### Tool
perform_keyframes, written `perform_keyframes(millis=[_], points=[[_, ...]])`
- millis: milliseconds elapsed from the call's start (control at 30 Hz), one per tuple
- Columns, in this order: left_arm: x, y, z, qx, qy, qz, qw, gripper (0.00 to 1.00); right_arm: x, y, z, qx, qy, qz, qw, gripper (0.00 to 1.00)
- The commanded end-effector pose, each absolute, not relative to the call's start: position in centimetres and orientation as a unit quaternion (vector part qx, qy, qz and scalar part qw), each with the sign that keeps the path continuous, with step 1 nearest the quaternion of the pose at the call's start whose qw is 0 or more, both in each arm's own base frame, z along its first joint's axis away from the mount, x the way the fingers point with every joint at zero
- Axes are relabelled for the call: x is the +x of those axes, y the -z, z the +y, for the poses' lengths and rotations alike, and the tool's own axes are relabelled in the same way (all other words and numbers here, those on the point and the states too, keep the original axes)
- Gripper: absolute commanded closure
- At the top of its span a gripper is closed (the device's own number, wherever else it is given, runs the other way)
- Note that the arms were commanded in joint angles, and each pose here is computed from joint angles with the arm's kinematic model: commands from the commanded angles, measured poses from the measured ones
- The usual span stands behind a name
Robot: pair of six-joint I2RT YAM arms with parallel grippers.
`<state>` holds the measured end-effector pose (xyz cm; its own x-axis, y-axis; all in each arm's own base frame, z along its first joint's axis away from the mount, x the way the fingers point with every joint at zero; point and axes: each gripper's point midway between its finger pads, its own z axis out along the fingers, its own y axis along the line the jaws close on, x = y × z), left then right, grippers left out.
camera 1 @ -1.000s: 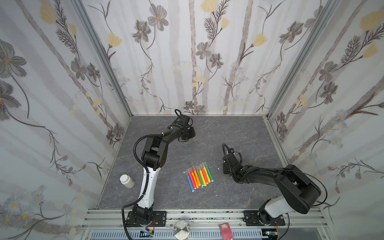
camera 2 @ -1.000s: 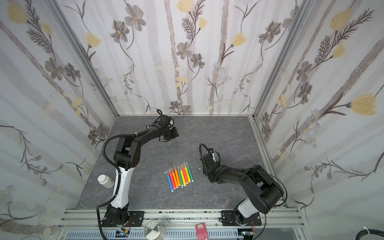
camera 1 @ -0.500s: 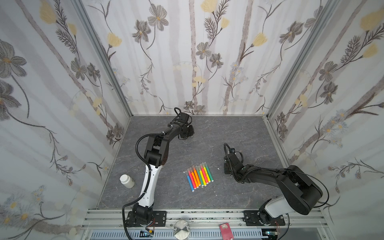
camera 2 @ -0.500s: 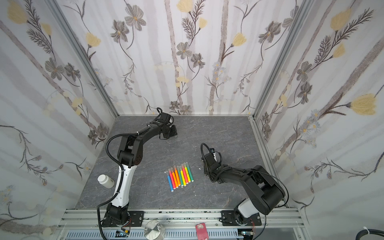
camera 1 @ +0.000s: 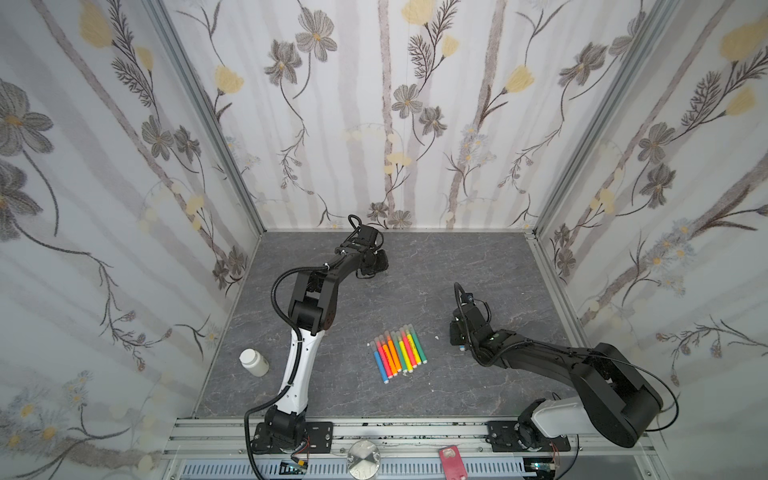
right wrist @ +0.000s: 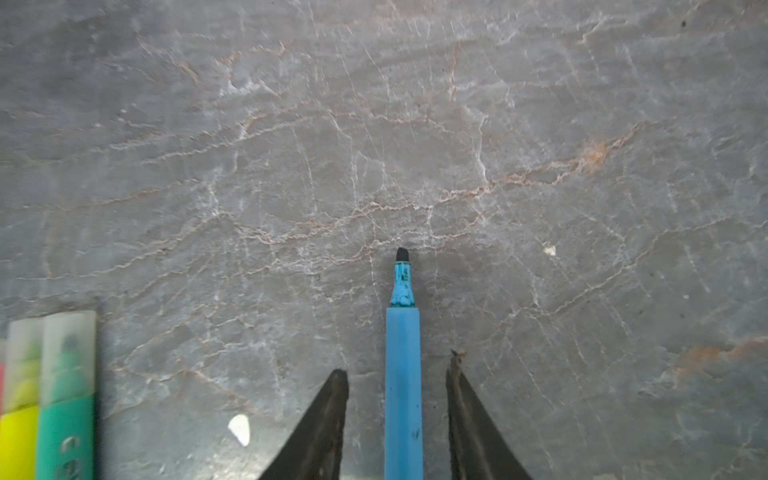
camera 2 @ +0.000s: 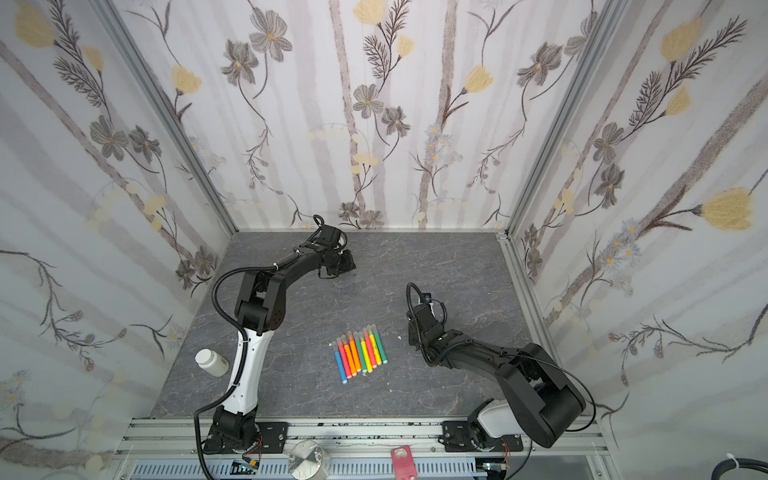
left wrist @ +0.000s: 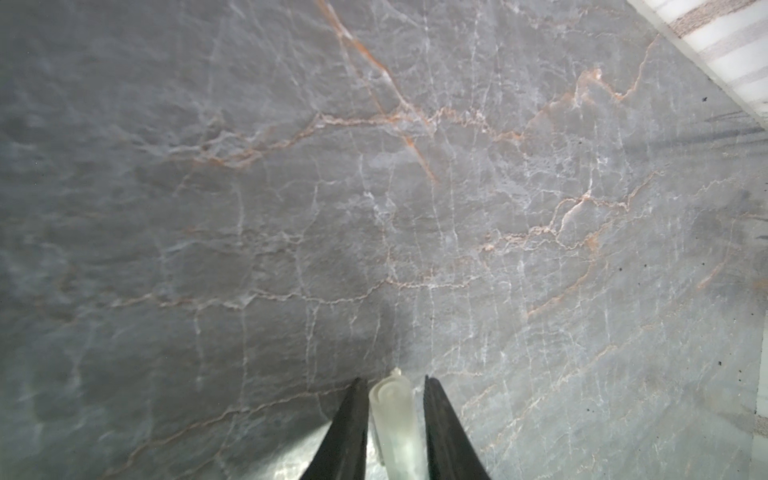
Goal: Open the pen caps
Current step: 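Set the cap down with the left gripper while the right lays down the marker, then grasp the green marker with the right gripper while the left gripper approaches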
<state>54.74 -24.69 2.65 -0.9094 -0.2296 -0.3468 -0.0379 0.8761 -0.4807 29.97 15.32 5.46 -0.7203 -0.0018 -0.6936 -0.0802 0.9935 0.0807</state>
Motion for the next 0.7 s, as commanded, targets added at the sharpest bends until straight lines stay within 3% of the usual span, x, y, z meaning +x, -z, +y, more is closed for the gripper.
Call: perform_keyframes(millis=[0, 167, 467, 667], points=[[53.1, -0.2, -23.3, -0.084, 0.203, 0.962, 0.163, 0.72, 29.8, -6.9, 16.0, -0.032, -0.078, 0.919, 0.384, 0.58], [52.9, -1.4, -23.2, -0.087, 0.212, 0.958, 0.173, 0.70, 29.2, -8.6, 18.9, -0.060, -0.155, 0.910, 0.379, 0.55], [52.4, -10.6, -23.9, -0.077, 0.282, 0.925, 0.245, 0.51, 28.1, -7.8, 22.3, -0.106, -0.170, 0.916, 0.349, 0.52], [49.6, -18.1, -24.0, -0.050, 0.344, 0.887, 0.305, 0.22, 27.7, -6.6, 24.7, -0.135, -0.156, 0.922, 0.328, 0.52]])
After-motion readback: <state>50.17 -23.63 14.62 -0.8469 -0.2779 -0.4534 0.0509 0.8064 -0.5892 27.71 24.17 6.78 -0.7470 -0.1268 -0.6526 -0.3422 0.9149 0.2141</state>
